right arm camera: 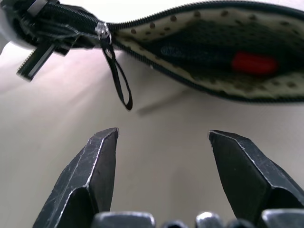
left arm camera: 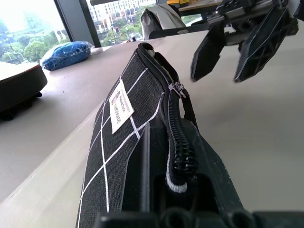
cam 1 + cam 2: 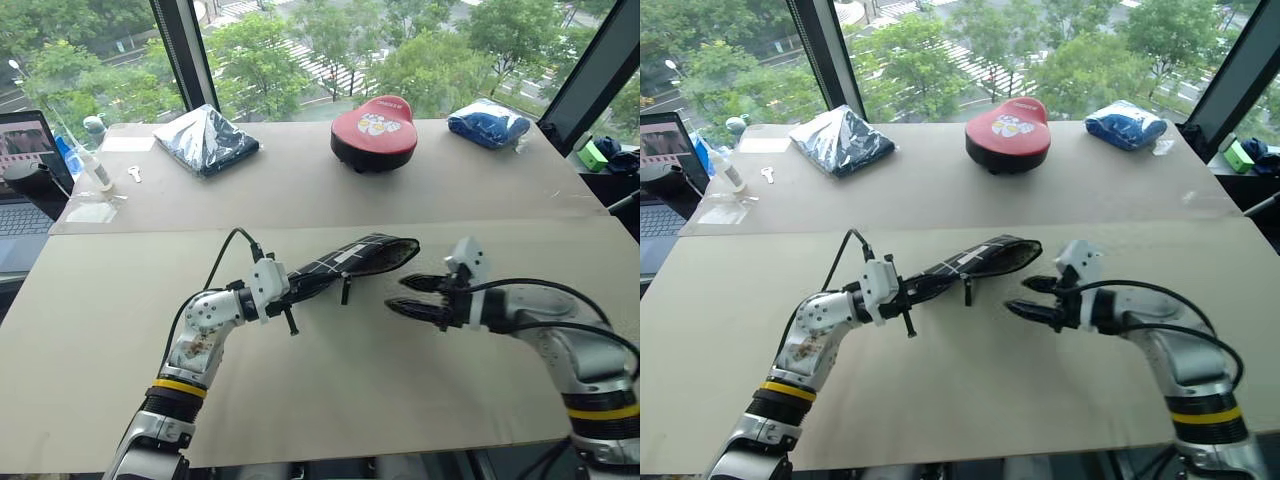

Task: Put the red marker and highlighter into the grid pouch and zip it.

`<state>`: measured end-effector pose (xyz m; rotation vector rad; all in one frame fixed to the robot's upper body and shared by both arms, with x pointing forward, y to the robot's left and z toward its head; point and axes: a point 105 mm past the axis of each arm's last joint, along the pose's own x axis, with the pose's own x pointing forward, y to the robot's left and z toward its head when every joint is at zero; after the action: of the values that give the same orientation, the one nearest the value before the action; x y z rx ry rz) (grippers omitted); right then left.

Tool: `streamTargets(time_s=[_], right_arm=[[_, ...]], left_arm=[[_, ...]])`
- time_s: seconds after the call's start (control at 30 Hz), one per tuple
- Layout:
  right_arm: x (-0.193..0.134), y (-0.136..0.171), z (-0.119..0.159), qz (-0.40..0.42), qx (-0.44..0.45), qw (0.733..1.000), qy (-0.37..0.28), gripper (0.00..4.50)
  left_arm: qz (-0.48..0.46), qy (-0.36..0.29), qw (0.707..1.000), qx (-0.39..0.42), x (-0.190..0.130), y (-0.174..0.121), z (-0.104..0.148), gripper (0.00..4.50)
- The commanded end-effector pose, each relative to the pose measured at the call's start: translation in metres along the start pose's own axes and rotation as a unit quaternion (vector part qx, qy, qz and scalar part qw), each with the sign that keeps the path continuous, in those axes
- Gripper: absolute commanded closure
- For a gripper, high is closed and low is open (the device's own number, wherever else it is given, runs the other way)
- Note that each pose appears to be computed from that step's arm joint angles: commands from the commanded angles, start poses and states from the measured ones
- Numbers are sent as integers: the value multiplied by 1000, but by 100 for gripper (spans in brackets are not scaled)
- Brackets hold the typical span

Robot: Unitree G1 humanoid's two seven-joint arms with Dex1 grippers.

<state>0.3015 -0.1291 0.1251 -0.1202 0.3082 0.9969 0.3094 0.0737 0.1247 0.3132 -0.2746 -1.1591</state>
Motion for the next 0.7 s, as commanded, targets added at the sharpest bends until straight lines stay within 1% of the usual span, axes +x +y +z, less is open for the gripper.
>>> streamTargets(time_s=[0.03,0.2,0.37,0.53,0.6,0.7], right_arm=[[21,16,15,31,-7,999,-15,112],[36,29,14,61,7,998,-14,112],[51,24,33,60,26,997,-48,112],[56,18,40,52,26,997,-56,112],[56,16,41,51,25,997,-59,152],[52,18,45,61,20,995,-70,242]], left_arm=[[-5,-18,1000,14,6,6,13,450],[-1,-19,1000,16,6,8,16,450],[1,-19,1000,15,6,7,18,450],[2,-17,1000,15,5,7,19,450],[3,-16,1000,15,5,7,19,450],[4,-15,1000,15,4,7,20,450]])
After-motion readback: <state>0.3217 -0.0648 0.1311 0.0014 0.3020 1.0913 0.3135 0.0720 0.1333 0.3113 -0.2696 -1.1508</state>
